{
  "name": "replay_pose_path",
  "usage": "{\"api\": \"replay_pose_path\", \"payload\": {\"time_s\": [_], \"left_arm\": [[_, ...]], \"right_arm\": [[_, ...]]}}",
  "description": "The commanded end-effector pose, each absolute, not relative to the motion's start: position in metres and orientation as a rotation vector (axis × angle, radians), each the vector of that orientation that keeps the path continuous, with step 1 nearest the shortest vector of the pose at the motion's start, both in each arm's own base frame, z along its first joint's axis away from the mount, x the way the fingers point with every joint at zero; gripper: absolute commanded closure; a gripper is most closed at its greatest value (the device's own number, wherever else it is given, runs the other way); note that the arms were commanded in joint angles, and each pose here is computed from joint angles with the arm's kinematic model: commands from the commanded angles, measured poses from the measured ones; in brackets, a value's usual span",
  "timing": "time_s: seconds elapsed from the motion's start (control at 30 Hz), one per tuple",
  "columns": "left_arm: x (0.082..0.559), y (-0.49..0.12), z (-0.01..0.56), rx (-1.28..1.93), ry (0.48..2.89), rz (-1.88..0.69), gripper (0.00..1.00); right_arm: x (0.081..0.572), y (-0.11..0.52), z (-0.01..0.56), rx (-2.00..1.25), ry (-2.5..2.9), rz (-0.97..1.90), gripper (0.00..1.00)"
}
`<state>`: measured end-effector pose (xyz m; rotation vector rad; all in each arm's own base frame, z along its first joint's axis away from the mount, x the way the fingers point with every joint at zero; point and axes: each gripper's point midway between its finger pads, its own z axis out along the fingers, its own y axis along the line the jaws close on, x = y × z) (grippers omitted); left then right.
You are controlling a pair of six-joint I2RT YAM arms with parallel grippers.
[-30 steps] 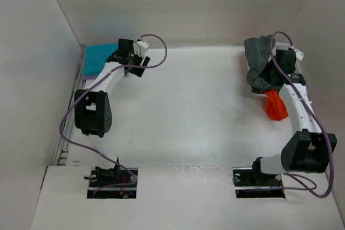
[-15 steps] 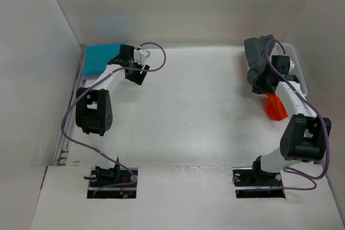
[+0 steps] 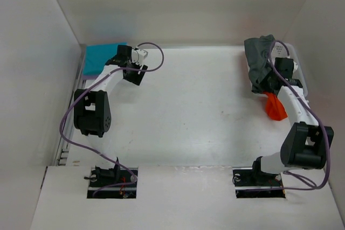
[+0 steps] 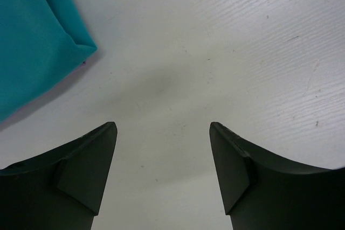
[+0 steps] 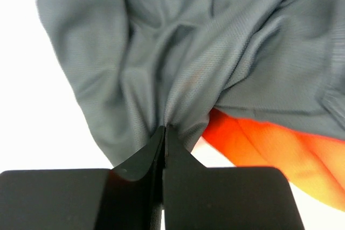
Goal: Fold and stack the t-shirts
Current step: Put the neatly folded tshirt into the corner of the board with the left arm, then grab crumpled tshirt from bin with the right arm
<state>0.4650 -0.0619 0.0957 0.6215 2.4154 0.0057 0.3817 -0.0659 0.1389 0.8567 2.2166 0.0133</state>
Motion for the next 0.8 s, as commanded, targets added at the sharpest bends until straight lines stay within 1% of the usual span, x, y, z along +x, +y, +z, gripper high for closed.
{"api": "replay_pose_path", "payload": {"time_s": [0.0, 0.13, 0.27, 0.4, 0.53, 0.67, 0.77], "left_arm": [[0.466, -0.06, 0.135, 0.594, 2.324, 0.003, 0.32], [0.466, -0.056, 0.135, 0.583, 2.324, 0.014, 0.32], [0.468, -0.055, 0.141, 0.571, 2.31, 0.015, 0.32], [0.469, -0.048, 0.149, 0.544, 2.296, 0.028, 0.31], [0.472, -0.024, 0.161, 0.457, 2.28, 0.05, 0.31], [0.473, 0.013, 0.178, 0.305, 2.254, 0.078, 0.31], [0.471, 0.045, 0.194, 0.179, 2.219, 0.105, 0.31]], "right_arm": [[0.398, -0.07, 0.223, 0.8, 1.974, 0.042, 1.0], [0.394, -0.059, 0.309, 0.721, 1.767, 0.053, 1.0], [0.381, -0.03, 0.413, 0.585, 1.536, 0.106, 1.0], [0.361, 0.031, 0.511, 0.385, 1.362, 0.246, 1.0], [0.331, 0.117, 0.595, 0.172, 1.226, 0.417, 1.0], [0.307, 0.204, 0.639, -0.029, 1.159, 0.536, 1.0], [0.295, 0.254, 0.646, -0.131, 1.143, 0.591, 0.99]]}}
